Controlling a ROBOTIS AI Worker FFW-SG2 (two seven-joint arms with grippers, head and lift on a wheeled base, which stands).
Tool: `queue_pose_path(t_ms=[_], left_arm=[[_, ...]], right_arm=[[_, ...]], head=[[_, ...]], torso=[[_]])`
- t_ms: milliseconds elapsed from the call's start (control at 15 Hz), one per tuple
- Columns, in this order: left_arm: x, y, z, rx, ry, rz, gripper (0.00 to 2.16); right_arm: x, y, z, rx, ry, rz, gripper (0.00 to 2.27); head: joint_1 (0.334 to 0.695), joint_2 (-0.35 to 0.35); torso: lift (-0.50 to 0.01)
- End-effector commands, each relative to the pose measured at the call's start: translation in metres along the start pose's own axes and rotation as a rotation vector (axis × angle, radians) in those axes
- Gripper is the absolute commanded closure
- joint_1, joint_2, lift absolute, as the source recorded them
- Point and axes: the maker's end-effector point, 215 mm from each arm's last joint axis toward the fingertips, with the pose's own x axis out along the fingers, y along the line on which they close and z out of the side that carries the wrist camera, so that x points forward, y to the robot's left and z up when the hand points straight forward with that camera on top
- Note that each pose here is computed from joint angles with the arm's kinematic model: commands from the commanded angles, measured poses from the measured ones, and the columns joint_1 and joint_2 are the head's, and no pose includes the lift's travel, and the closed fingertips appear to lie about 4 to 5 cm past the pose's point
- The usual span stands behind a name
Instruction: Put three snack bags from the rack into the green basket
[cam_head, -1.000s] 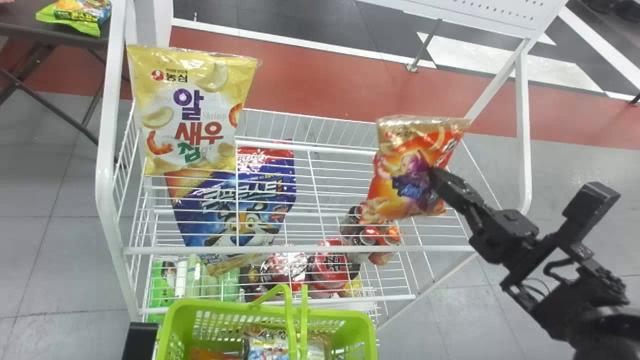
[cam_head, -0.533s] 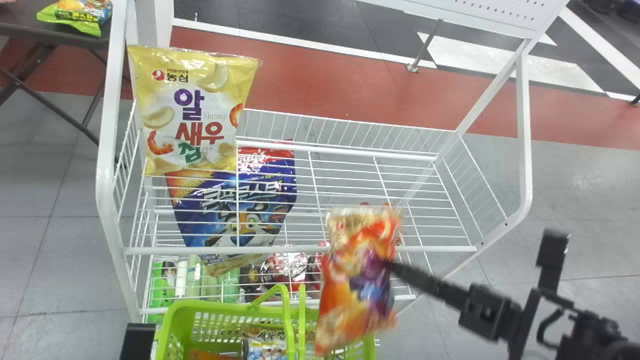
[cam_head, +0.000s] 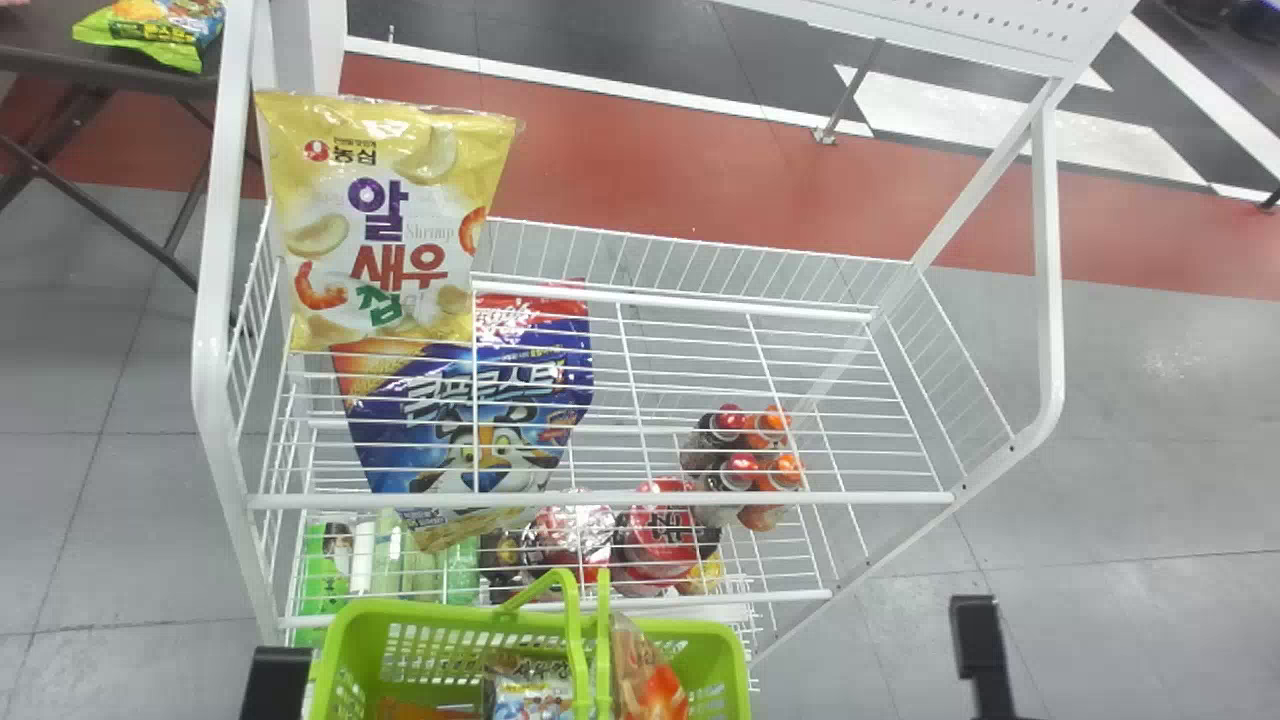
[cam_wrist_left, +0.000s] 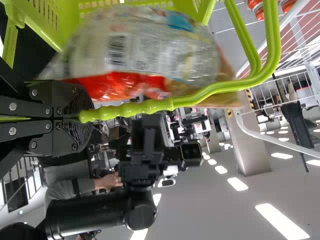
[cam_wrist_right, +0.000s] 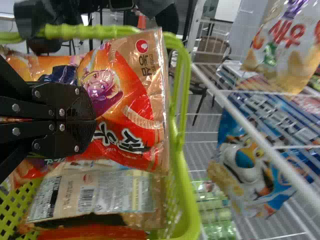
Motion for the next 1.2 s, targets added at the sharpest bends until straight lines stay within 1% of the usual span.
queue_pose_path(t_ms=[0, 67, 200, 267, 333, 400, 467, 533, 600, 667, 800, 933, 1133], left_arm=[[0.001, -0.001, 0.0, -0.001, -0.001, -0.002, 1.39], [0.001, -0.001, 0.001, 0.002, -0.003, -0.002, 1.39], [0.001, -0.001, -0.001, -0.001, -0.003, -0.002, 1.39], [0.001, -0.002, -0.002, -0.001, -0.001, -0.003, 1.39], [0.002, -0.002, -0.002, -0.001, 0.001, -0.003, 1.39], [0.003, -0.001, -0.003, 0.0, 0.004, 0.001, 1.39], [0.003, -0.001, -0.004, -0.002, 0.003, 0.0, 1.39], [0.002, -0.001, -0.003, 0.0, -0.003, 0.002, 1.39], [0.001, -0.001, -0.004, -0.002, -0.004, 0.003, 1.39], [0.001, -0.001, -0.004, -0.002, -0.005, 0.002, 1.39], [0.001, -0.001, -0.002, 0.007, -0.012, 0.001, 1.39], [0.0, -0.001, -0.001, 0.01, -0.016, 0.0, 1.39], [0.0, 0.0, 0.001, 0.018, -0.025, 0.002, 1.39]], right_arm=[[0.015, -0.026, 0.002, -0.024, -0.026, -0.048, 2.24], [0.017, -0.036, 0.008, -0.051, -0.046, -0.078, 2.24], [0.017, -0.066, 0.021, -0.131, -0.069, -0.188, 2.24], [0.019, -0.075, 0.019, -0.139, -0.057, -0.227, 2.24], [0.022, -0.076, 0.006, -0.138, 0.007, -0.237, 2.13], [0.026, -0.068, 0.001, -0.158, 0.028, -0.229, 1.39], [0.027, -0.058, 0.003, -0.186, 0.029, -0.217, 0.19], [0.025, -0.043, 0.006, -0.206, 0.028, -0.191, 0.0], [0.019, -0.031, 0.011, -0.221, 0.03, -0.178, 0.0], [0.016, -0.018, 0.02, -0.258, 0.017, -0.175, 0.03], [0.005, 0.007, 0.057, -0.364, -0.079, -0.166, 0.05], [-0.004, 0.039, 0.102, -0.487, -0.23, -0.146, 0.06], [-0.023, 0.097, 0.173, -0.698, -0.548, -0.137, 0.07]], head=[[0.695, -0.35], [0.695, -0.35], [0.695, -0.35], [0.695, -0.35], [0.695, -0.35], [0.695, -0.35], [0.695, -0.35], [0.695, -0.35], [0.695, -0.35], [0.695, -0.35], [0.695, -0.35], [0.695, -0.35], [0.695, -0.35]], torso=[[0.0], [0.0], [0.0], [0.0], [0.0], [0.0], [0.0], [0.0], [0.0], [0.0], [0.0], [0.0], [0.0]])
